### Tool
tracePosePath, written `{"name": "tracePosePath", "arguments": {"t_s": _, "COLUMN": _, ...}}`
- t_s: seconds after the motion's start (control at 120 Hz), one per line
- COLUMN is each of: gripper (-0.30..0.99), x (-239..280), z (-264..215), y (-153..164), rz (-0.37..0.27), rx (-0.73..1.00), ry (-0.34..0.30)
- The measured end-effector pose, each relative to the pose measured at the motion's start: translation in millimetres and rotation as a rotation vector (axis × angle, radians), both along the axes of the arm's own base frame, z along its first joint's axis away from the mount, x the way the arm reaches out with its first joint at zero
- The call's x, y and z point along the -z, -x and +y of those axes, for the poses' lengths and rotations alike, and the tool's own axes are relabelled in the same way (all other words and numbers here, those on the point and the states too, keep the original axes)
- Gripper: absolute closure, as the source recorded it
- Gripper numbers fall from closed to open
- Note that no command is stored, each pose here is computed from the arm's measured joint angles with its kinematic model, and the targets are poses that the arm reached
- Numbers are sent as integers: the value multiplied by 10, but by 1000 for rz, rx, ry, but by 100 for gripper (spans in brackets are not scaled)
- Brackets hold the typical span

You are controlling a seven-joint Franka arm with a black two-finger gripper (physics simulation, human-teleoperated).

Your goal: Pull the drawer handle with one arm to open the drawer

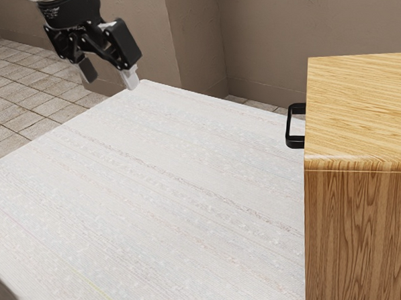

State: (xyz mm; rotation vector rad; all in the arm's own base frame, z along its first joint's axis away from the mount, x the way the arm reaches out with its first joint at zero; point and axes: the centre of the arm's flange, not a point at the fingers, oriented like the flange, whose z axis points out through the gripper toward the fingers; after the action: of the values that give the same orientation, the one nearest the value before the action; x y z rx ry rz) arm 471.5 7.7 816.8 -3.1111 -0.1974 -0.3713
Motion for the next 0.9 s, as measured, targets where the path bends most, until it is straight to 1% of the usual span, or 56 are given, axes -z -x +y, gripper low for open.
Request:
{"name": "tracePosePath", "arguments": {"t_s": 0.058, "gripper": 0, "x": 42, "z": -101, "y": -30, "rz": 13, "rx": 16, "ry": 8}}
{"name": "tracePosePath", "arguments": {"t_s": 0.183, "gripper": 0, "x": 79, "z": -132, "y": -43, "rz": 29, "rx": 9, "ry": 11}}
{"name": "tracePosePath", "arguments": {"t_s": 0.275, "gripper": 0, "x": -41, "z": -90, "y": 96, "rz": 14, "rx": -11, "ry": 1}}
{"name": "tracePosePath", "arguments": {"t_s": 0.325, "gripper": 0, "x": -57, "z": -77, "y": 119, "rz": 14, "rx": -11, "ry": -10}}
{"name": "tracePosePath", "arguments": {"t_s": 0.442, "gripper": 0, "x": -35, "z": -91, "y": 125, "rz": 26, "rx": 3, "ry": -11}}
{"name": "tracePosePath", "arguments": {"t_s": 0.533, "gripper": 0, "x": -34, "z": -264, "y": 136, "rz": 28, "rx": 42, "ry": -22}}
{"name": "tracePosePath", "arguments": {"t_s": 0.6, "gripper": 0, "x": -15, "z": -546, "y": 136, "rz": 31, "rx": 96, "ry": -54}}
{"name": "tracePosePath", "arguments": {"t_s": 0.658, "gripper": 0, "x": 10, "z": -744, "y": 123, "rz": 30, "rx": 134, "ry": -65}}
{"name": "tracePosePath", "arguments": {"t_s": 0.717, "gripper": 0, "x": 31, "z": -838, "y": 102, "rz": 30, "rx": 151, "ry": -45}}
{"name": "tracePosePath", "arguments": {"t_s": 0.9, "gripper": 0, "x": 131, "z": -1013, "y": -42, "rz": 12, "rx": 188, "ry": 72}}
